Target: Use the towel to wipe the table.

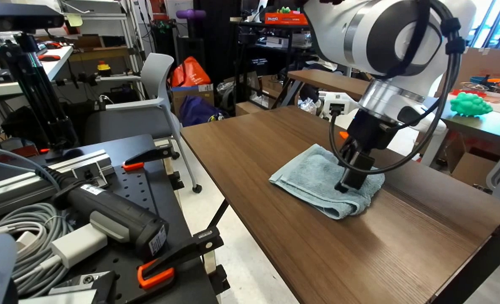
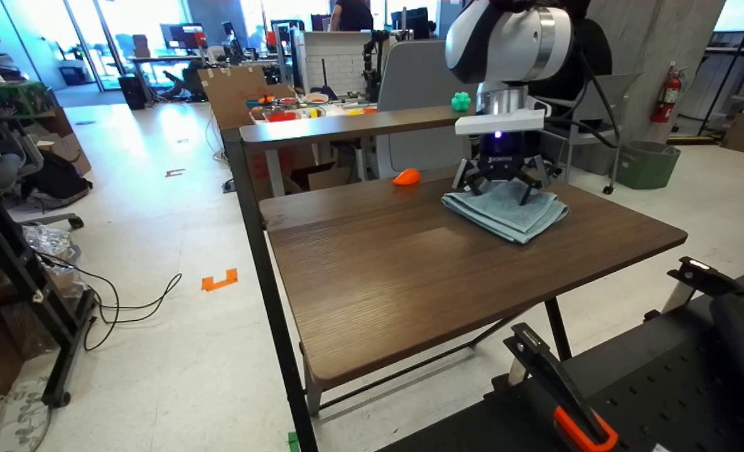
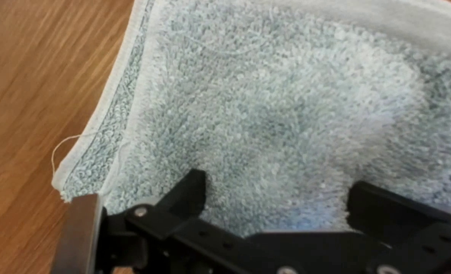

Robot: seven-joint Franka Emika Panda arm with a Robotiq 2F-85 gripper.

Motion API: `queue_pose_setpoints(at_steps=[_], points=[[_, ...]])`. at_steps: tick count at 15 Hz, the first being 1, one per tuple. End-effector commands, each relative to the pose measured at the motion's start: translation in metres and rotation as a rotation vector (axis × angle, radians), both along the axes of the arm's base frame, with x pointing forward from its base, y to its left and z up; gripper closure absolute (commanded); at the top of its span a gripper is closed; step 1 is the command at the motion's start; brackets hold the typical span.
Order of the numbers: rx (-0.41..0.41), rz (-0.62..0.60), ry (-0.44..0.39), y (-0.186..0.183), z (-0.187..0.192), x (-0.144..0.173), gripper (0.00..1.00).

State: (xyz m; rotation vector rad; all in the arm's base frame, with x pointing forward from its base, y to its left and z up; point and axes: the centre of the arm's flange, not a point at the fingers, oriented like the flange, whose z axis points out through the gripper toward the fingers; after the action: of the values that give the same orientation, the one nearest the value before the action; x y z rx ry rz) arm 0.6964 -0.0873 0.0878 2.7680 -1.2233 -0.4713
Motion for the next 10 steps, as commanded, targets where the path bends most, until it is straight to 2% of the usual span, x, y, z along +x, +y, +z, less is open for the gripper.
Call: queue_pose_setpoints(at_steps=[1, 4, 10], points=[[-0.001, 0.003, -0.001, 0.004, 0.001, 0.001, 0.0], [-0.001, -0.014, -0.002, -0.008, 0.002, 0.0, 0.0], [-0.16, -0.115, -0.209, -0.035, 0.023, 0.009, 0.0]])
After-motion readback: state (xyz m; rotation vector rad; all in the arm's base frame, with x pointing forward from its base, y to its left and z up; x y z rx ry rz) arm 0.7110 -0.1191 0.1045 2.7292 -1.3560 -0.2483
